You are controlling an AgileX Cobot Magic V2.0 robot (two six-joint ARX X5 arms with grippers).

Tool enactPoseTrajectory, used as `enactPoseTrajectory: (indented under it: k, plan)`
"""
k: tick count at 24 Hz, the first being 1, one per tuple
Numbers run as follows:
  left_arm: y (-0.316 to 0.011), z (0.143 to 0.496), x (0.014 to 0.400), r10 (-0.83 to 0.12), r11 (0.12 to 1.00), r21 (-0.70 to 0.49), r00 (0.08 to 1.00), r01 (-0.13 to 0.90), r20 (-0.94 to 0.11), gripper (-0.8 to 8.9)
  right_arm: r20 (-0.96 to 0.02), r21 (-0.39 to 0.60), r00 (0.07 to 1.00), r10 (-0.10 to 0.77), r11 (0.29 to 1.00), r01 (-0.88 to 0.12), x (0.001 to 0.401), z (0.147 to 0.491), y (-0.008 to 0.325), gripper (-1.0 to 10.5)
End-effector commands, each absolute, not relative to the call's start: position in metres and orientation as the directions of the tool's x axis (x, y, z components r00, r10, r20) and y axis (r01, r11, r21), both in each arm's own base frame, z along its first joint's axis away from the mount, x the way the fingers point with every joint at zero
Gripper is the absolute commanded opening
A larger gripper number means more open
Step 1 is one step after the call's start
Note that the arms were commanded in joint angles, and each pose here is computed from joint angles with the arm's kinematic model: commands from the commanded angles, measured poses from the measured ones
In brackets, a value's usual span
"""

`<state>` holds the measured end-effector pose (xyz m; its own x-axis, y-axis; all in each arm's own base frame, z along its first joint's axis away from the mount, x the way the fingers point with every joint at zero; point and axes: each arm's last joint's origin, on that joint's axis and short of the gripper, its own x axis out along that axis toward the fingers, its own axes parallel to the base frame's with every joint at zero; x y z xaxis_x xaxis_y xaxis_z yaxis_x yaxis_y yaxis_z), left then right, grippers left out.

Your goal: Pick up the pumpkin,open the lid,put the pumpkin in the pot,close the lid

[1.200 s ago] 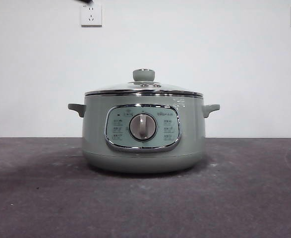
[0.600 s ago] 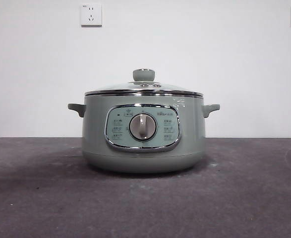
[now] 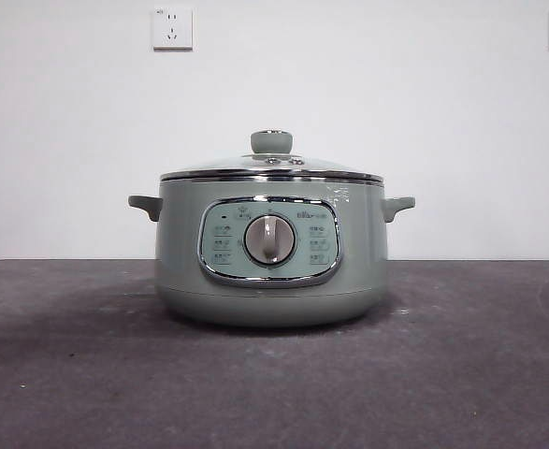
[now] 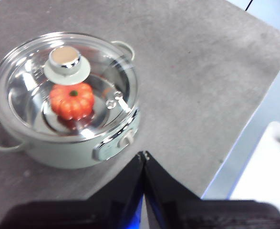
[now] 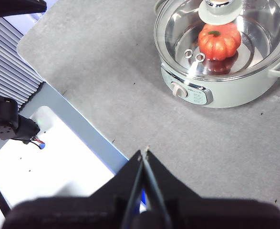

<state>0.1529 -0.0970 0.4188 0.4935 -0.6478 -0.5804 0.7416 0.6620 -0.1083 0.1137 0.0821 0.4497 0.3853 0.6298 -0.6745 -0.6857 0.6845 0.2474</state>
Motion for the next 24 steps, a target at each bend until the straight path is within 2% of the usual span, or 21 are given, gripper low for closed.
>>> enactPoseTrajectory:
  k: [1, 3, 6, 10, 12, 14, 24]
  plan:
    - [-0.088, 0.422, 0.151, -0.583, 0.713, -0.012, 0.584, 0.701, -0.565, -0.03, -0.682, 0.254, 0.381, 0.624, 0.691, -0.677, 0.112, 0.449, 0.081, 0.0]
    - [-0.071, 0.434, 0.145, -0.541, 0.77, 0.056, 0.696, 0.636, -0.471, -0.03, -0.682, 0.254, 0.381, 0.624, 0.691, -0.677, 0.112, 0.449, 0.081, 0.0]
    - [-0.043, 0.435, 0.127, -0.466, 0.853, 0.12, 0.845, 0.508, -0.264, -0.03, -0.682, 0.254, 0.381, 0.624, 0.691, -0.677, 0.112, 0.449, 0.081, 0.0]
    - [-0.02, 0.387, 0.109, -0.327, 0.928, 0.176, 0.944, 0.329, -0.039, -0.03, -0.681, 0.254, 0.381, 0.625, 0.691, -0.677, 0.112, 0.449, 0.081, 0.0]
    - [-0.014, 0.356, 0.103, -0.284, 0.943, 0.187, 0.959, 0.275, 0.023, -0.03, -0.68, 0.254, 0.383, 0.626, 0.69, -0.678, 0.111, 0.45, 0.08, 0.0]
    - [-0.012, 0.323, 0.098, -0.267, 0.952, 0.167, 0.963, 0.258, 0.036, -0.03, -0.68, 0.254, 0.383, 0.626, 0.69, -0.677, 0.111, 0.45, 0.08, 0.0]
    - [-0.01, 0.228, 0.095, -0.202, 0.971, 0.12, 0.979, 0.205, -0.032, -0.03, -0.677, 0.253, 0.385, 0.627, 0.69, -0.678, 0.11, 0.45, 0.08, 0.0]
